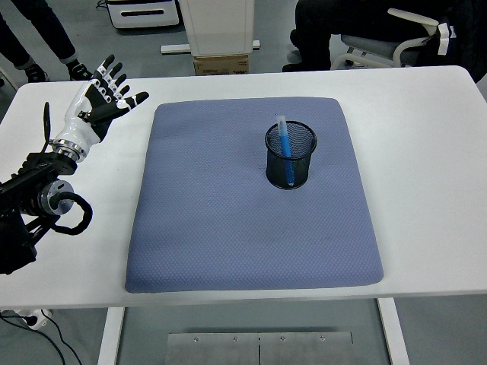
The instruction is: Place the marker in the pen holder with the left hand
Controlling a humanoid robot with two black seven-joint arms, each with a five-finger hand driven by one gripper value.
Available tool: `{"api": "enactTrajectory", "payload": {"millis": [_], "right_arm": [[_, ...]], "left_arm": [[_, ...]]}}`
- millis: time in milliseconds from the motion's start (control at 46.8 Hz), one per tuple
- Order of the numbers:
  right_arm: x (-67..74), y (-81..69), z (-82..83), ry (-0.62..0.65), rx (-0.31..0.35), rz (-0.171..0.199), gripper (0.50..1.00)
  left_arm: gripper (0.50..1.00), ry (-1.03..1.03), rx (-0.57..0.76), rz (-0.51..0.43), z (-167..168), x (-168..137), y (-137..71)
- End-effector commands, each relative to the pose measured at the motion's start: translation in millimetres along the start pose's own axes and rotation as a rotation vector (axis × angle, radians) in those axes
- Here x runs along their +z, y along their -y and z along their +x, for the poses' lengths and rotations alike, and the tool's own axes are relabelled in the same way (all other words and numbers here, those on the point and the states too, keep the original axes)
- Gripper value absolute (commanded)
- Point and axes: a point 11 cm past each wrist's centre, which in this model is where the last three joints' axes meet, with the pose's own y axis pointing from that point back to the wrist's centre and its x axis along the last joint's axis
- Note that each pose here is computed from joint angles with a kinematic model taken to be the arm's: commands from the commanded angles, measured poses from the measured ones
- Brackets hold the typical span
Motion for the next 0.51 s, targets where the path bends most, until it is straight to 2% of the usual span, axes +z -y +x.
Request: {"api": "enactTrajectory", "payload": {"millis": [0, 192, 321, 491], "right_arm": [[0.0, 0.0, -0.1, 0.000, 0.000, 0.000, 1.000], [0.3, 0.0, -1.0, -0.001, -0.005, -0.002, 1.000], [1.6, -0.1, -11.5, 0.006, -0.041, -0.005, 1.000], [0.5, 0.0, -9.9, -0.020, -0.036, 0.001, 1.000]], "left_arm": [[1.000, -0.007, 0.021, -0.003, 8.6, 0.5, -3.8], [1.000, -0.007, 0.044, -0.007, 18.2, 2.1, -7.5], [1.000, -0.008, 0.049, 0.003, 20.4, -2.8, -10.9], [1.000, -0.010, 0.053, 0.007, 21.6, -5.1, -12.6]]}}
